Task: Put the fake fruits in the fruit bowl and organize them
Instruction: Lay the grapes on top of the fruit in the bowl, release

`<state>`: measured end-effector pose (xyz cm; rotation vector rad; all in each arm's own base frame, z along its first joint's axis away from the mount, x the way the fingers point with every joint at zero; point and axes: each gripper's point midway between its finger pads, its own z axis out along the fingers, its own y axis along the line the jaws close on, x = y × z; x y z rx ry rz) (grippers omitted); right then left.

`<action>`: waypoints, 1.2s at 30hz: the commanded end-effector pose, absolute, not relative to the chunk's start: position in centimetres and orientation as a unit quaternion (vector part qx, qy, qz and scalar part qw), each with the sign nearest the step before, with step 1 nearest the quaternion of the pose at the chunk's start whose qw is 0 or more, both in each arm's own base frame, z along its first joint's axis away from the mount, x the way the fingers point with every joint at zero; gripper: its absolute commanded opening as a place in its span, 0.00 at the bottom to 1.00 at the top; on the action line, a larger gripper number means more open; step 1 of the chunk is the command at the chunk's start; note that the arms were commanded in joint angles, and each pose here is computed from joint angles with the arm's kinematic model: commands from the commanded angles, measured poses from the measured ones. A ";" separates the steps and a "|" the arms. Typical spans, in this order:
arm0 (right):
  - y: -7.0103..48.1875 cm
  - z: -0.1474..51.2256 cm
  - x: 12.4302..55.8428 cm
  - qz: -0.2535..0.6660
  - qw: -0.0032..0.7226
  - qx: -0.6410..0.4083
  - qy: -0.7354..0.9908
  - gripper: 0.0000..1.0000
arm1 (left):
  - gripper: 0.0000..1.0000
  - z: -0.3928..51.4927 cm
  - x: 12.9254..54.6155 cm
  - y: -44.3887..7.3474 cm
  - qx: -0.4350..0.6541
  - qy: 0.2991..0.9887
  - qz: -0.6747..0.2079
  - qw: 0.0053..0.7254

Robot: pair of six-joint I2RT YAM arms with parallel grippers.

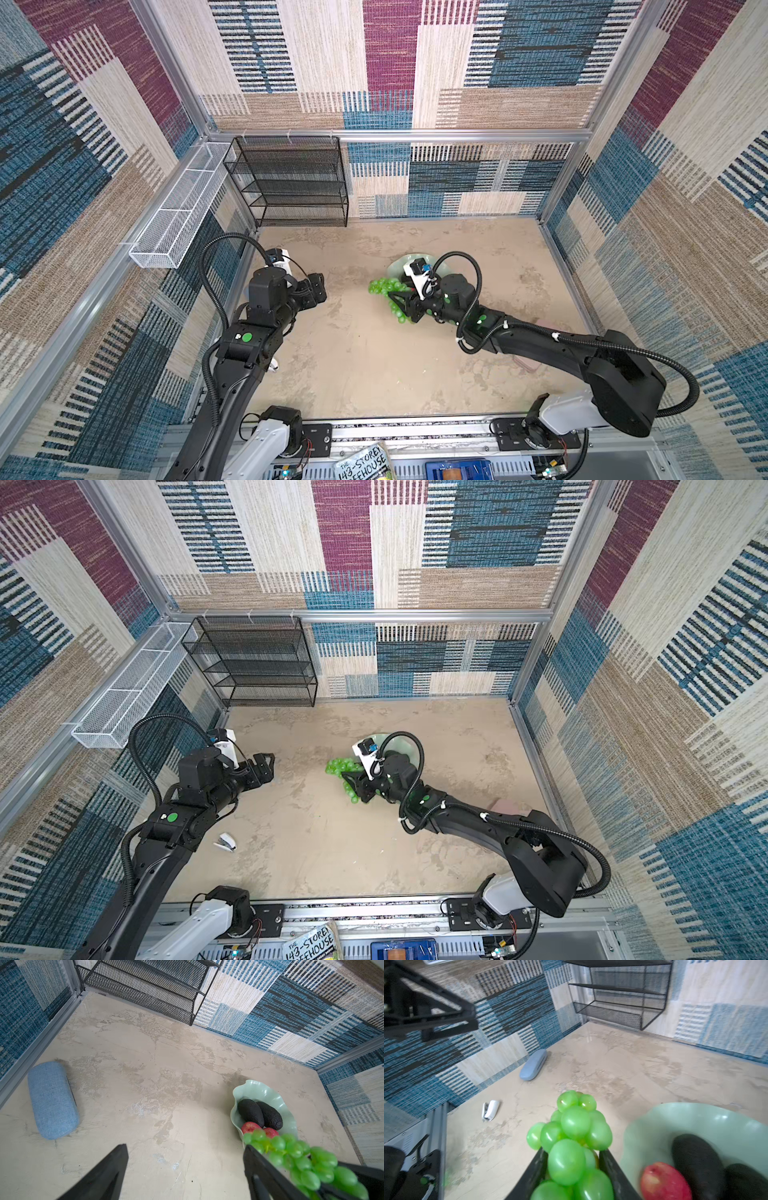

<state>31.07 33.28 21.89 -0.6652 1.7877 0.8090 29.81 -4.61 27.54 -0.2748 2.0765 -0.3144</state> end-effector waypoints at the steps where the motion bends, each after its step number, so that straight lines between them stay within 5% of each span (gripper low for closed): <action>1: 31.8 22.1 33.3 0.311 0.528 -0.269 0.743 0.42 | 0.90 28.4 29.8 -4.7 -0.106 0.851 -0.130 0.497; 16: 28.4 14.2 40.0 0.284 0.516 -0.232 0.774 0.47 | 0.90 28.8 29.6 -4.4 -0.097 0.852 -0.120 0.500; 19: 28.3 13.6 40.4 0.287 0.516 -0.230 0.774 0.57 | 0.90 28.7 29.6 -4.3 -0.097 0.853 -0.118 0.500; 25: 28.4 13.5 40.7 0.294 0.515 -0.234 0.771 1.00 | 0.90 28.5 29.8 -4.2 -0.095 0.855 -0.114 0.497; 36: 25.9 21.5 40.3 0.283 0.601 -0.200 0.720 1.00 | 0.94 28.9 30.7 -4.1 -0.066 0.839 -0.097 0.532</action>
